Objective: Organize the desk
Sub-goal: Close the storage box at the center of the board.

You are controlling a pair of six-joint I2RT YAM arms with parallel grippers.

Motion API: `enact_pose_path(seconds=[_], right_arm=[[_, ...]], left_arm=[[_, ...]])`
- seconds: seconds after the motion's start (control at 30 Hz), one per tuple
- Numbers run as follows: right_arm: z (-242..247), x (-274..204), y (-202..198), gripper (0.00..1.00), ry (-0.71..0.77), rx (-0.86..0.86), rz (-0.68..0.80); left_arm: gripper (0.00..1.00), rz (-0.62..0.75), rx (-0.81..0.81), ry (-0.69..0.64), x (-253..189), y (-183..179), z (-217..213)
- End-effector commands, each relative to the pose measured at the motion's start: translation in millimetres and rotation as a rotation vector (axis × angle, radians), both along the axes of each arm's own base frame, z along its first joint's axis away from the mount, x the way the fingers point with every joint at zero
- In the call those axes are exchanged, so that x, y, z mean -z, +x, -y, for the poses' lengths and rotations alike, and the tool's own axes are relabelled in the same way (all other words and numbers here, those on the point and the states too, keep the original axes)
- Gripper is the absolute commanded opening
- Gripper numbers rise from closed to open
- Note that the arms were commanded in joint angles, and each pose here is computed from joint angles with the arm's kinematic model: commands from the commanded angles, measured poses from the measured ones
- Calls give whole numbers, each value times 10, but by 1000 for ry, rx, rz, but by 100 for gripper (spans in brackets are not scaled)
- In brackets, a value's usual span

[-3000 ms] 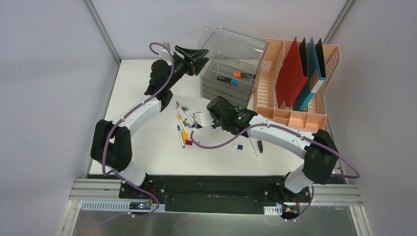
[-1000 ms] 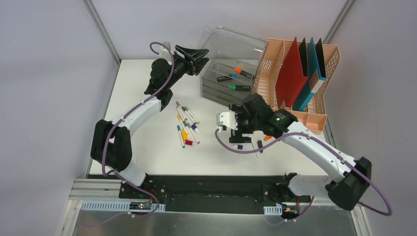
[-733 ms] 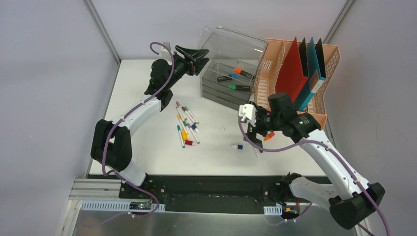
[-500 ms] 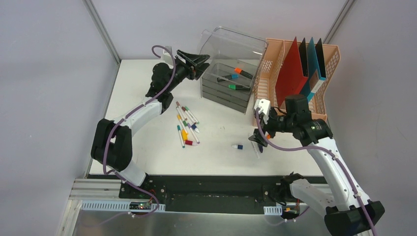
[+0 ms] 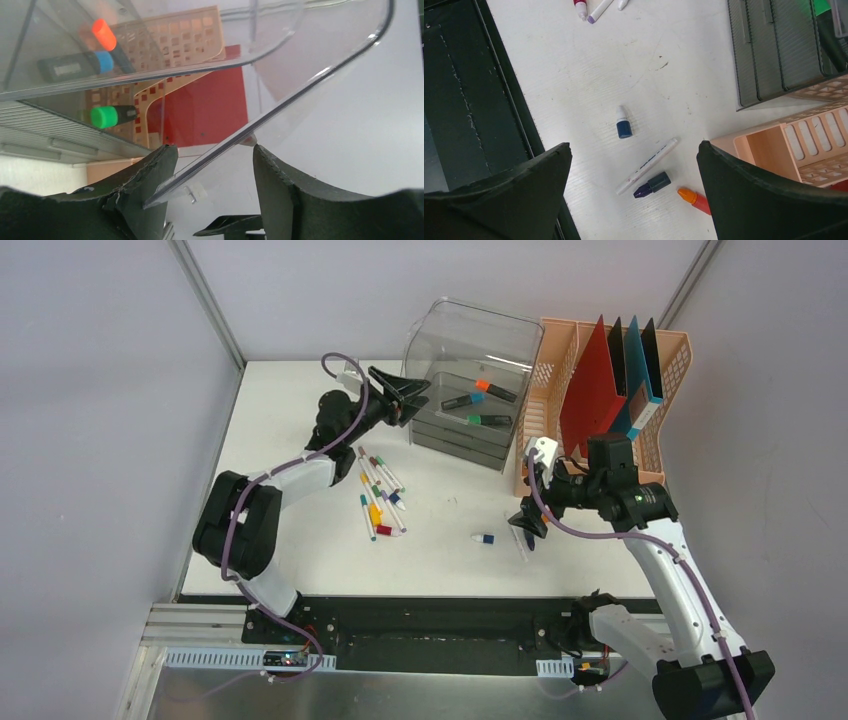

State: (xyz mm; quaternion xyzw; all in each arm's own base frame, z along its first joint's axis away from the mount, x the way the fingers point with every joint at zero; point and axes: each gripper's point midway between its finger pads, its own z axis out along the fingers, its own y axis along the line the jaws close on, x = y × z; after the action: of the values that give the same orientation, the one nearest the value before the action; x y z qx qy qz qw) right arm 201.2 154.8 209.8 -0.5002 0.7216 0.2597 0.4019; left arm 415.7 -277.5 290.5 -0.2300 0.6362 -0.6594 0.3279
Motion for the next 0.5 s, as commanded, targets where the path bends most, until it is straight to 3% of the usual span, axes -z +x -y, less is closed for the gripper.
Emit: enact_pose_path(seconds=[0.0,0.23,0.47], right_arm=[[6,-50,81,99,9,11,35],[67,19,131,99,-25,34,40],[104,37,150,99,-41,44,51]], left_arm=[[61,48,40,55,245,-68,41],[71,-27,5,97,993,-53,-75],[72,-47,-16,138,1503,-115,-141]])
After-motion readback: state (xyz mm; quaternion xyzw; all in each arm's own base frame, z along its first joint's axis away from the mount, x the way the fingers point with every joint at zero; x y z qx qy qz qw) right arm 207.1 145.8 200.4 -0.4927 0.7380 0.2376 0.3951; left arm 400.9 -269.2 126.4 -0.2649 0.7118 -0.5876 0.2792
